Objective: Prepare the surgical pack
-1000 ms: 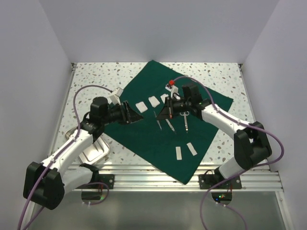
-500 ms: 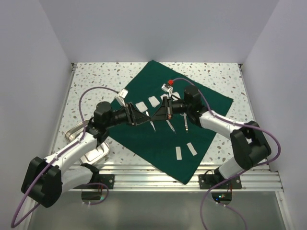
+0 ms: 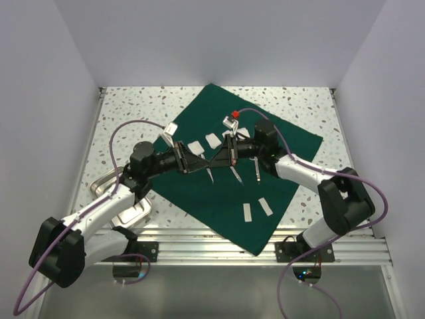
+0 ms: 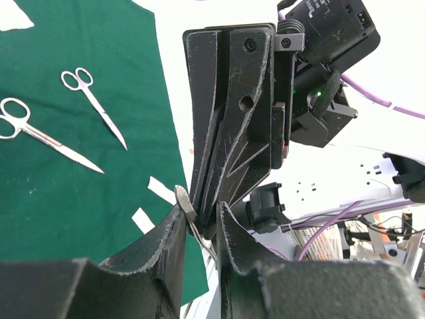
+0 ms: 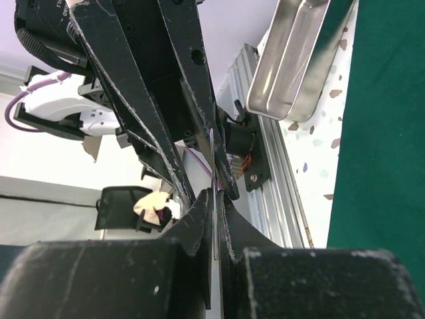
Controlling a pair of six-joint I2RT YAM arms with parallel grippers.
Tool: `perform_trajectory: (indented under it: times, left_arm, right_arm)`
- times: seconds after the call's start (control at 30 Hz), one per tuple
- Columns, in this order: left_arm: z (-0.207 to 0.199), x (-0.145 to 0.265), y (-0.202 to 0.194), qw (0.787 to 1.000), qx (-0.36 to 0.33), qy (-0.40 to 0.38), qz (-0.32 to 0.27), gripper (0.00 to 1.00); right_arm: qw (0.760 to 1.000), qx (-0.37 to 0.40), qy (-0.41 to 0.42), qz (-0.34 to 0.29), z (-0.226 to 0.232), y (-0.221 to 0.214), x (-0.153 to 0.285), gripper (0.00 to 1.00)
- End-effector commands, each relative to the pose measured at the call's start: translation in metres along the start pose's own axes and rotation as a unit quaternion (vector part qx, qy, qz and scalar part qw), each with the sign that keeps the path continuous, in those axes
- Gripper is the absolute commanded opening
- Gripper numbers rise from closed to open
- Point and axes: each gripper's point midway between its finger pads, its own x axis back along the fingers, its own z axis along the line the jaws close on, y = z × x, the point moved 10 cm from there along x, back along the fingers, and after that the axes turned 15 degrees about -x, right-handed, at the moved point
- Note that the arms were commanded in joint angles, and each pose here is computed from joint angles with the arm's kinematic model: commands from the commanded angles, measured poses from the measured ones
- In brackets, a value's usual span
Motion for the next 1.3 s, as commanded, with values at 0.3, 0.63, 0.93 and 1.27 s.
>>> perform_trajectory:
  times: [0.3,0.63,0.93,1.27]
  left_arm:
    - [-0.001,0.004,0.004,0.999,-0.007,0.026,-0.036,0.32]
    - [-0.002,0.004,0.0,0.999,0.011,0.004,-0.042,0.33]
    - [-0.008,0.006,0.001,0.998,0.023,-0.02,-0.049,0.0]
    - [0.028,0.045,0.031,0.887,-0.009,0.439,0.143,0.0]
  right_arm:
    - [0.999,0.024,0.017,0.024,0.008,-0.015,0.003,0.0]
    - [0.999,0.027,0.018,0.016,0.011,-0.018,0.005,0.0]
    - [0.999,0.022,0.024,0.012,0.013,-0.014,0.0,0.0]
    - [0.953,0.054,-0.293,-0.058,0.0,-0.008,0.025,0.73]
